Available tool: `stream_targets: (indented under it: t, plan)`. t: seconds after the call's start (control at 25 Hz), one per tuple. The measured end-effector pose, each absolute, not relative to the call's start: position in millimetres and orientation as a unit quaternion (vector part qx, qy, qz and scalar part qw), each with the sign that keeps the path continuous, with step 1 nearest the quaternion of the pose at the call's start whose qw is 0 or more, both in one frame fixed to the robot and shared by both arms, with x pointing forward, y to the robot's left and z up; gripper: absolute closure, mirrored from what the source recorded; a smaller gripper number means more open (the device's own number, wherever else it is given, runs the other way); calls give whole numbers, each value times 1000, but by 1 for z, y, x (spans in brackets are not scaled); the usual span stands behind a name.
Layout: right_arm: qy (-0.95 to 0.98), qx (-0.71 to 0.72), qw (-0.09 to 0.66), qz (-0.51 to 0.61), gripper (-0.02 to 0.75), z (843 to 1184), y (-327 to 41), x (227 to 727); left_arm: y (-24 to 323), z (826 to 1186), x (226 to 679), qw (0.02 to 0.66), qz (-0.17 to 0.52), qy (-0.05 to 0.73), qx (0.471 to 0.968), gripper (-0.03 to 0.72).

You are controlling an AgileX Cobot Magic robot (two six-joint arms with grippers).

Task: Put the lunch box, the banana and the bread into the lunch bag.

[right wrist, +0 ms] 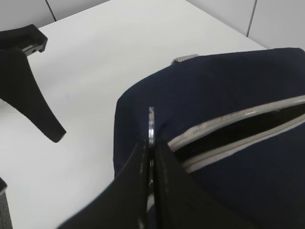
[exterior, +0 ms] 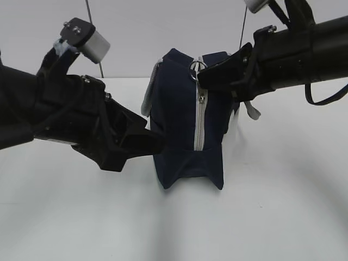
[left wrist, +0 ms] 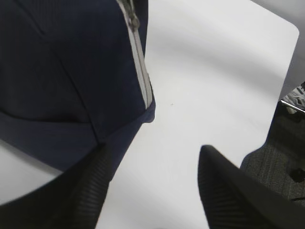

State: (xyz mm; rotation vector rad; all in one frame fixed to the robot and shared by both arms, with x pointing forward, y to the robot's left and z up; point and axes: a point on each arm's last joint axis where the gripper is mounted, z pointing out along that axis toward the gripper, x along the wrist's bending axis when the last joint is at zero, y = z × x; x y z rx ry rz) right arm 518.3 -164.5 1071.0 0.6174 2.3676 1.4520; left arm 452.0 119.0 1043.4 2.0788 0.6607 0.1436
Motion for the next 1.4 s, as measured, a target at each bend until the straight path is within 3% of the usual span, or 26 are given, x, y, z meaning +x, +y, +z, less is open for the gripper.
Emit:
stream_targets:
  t: [0.4,0.8,1.08,1.2,1.4]
  plan:
    - [825,213,137,504,754,1068,-163,521,104,1011,474,464,62,258,845,274]
    - [826,209,128,508,754,1068,-162,520,100,995,493,475,92,306,820,272]
    - [826,209,127,507,754,1068,-162,519,94,981,495,478,73,293,825,279]
    - [826,210,127,508,754,1068,-162,519,93,979,495,476,71,291,827,333]
    - [826,209,126,508,754,1068,-162,519,93,979,495,476,71,289,827,554]
